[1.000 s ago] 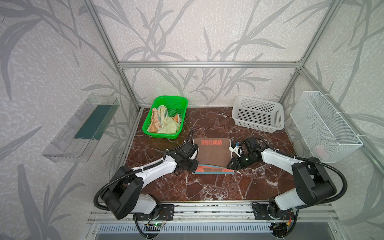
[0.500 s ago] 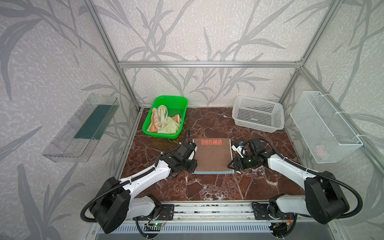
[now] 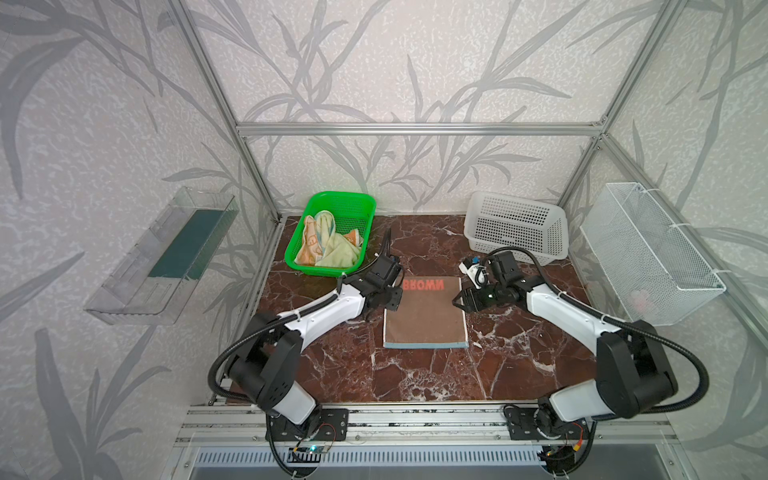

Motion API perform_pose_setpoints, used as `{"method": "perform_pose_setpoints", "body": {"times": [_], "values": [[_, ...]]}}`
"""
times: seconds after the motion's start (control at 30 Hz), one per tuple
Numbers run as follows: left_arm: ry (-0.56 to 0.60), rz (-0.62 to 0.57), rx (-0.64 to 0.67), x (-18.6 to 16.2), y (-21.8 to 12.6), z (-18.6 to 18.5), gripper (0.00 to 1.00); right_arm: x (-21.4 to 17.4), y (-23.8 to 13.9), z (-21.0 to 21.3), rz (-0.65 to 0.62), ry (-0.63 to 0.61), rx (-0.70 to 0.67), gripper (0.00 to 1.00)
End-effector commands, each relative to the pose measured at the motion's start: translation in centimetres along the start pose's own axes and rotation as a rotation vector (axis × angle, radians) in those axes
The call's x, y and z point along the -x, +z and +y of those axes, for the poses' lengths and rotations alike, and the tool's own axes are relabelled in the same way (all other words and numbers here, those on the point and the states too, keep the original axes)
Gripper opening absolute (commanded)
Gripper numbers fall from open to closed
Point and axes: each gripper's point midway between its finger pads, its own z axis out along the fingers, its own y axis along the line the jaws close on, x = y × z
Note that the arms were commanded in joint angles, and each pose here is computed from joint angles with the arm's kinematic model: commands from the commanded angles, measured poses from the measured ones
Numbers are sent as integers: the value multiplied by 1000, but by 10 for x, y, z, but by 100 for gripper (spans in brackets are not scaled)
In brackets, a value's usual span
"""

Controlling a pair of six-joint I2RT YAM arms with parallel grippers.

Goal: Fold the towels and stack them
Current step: 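Open both grippers and move them to the folded towel's far corners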

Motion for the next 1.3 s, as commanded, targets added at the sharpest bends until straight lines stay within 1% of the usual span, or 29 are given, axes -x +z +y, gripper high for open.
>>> {"method": "perform_pose_setpoints", "body": {"times": [0.0, 0.1, 0.3, 0.47, 0.57, 0.77, 1.0, 1.27], "values": [[45, 56, 54, 12, 14, 19, 48, 11, 10, -26, 78, -74, -123, 61], [66, 93, 68, 27, 30, 27, 47, 24, 26, -45, 133, -107, -175, 60], [79, 161, 59, 40, 61, 37, 46, 49, 46, -68, 153, -122, -183, 56], [92, 207, 56, 41, 81, 38, 43, 50, 61, -83, 181, -105, -176, 54], [103, 218, 52, 42, 87, 37, 43, 50, 66, -87, 178, -107, -172, 54], [124, 259, 90, 33, 97, 45, 42, 45, 76, -93, 204, -105, -165, 53], [123, 314, 113, 21, 111, 47, 34, 42, 84, -98, 235, -120, -163, 53], [138, 364, 98, 8, 122, 45, 28, 30, 92, -106, 283, -114, -172, 51]]}}
